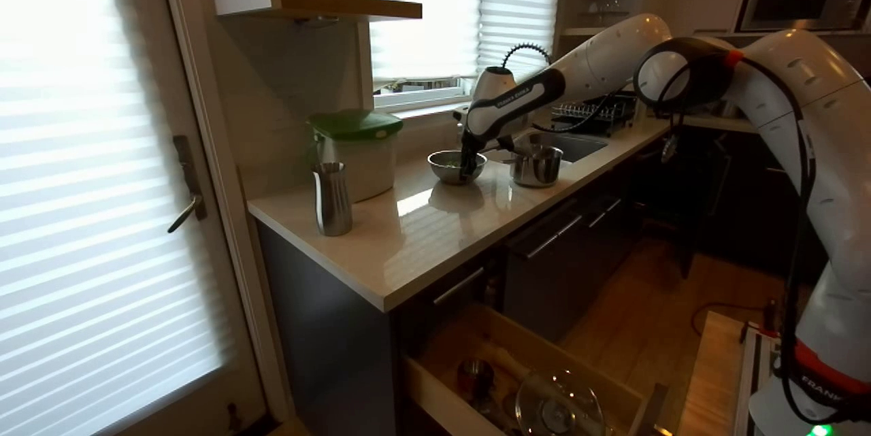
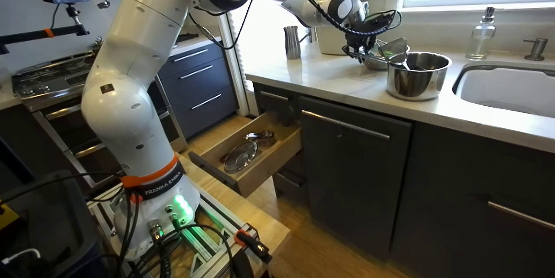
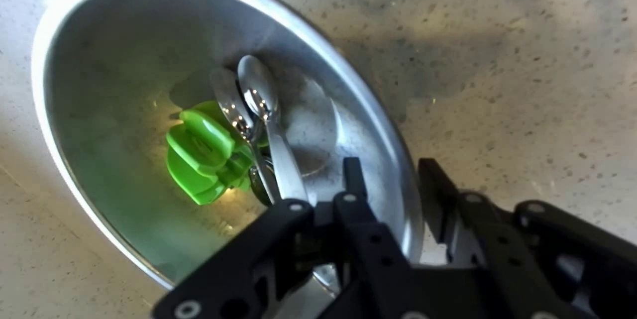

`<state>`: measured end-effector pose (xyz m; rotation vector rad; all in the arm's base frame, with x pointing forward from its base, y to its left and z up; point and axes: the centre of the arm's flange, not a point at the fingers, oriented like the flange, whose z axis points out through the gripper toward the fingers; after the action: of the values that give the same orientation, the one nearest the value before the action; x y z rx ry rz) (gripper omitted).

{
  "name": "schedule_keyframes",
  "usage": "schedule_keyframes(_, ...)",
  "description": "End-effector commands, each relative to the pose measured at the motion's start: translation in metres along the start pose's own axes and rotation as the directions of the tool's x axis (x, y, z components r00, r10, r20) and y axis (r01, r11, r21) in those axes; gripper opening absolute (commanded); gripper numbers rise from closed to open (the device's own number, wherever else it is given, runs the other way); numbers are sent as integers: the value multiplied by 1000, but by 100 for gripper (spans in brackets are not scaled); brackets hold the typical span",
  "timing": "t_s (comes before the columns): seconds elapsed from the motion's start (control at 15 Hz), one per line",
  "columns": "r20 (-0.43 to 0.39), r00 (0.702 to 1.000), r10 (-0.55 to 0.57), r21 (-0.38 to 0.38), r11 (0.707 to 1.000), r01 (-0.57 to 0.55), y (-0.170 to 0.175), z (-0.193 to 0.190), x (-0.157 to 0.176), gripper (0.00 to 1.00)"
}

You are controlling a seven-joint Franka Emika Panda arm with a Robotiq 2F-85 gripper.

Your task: Move the smaller silver bowl close to the edge of the kitchen counter

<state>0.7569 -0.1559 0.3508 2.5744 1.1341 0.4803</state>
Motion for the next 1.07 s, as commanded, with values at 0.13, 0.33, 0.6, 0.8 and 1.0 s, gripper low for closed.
schedule_keyframes(0.13, 4, 1000, 8, -26, 1000, -8, 8, 4, 8, 0)
schedule_keyframes(0.33, 16, 1000, -12, -54, 998, 13, 6, -6, 15, 2)
schedule_keyframes(0.6, 27, 998, -58, -76, 995, 60, -11, -45, 40, 2)
schedule_keyframes(0.8, 51, 997, -59, -99, 993, 64, -27, -79, 53, 2)
schedule_keyframes(1.0, 54, 998, -27, -78, 996, 31, -47, -109, 58, 2)
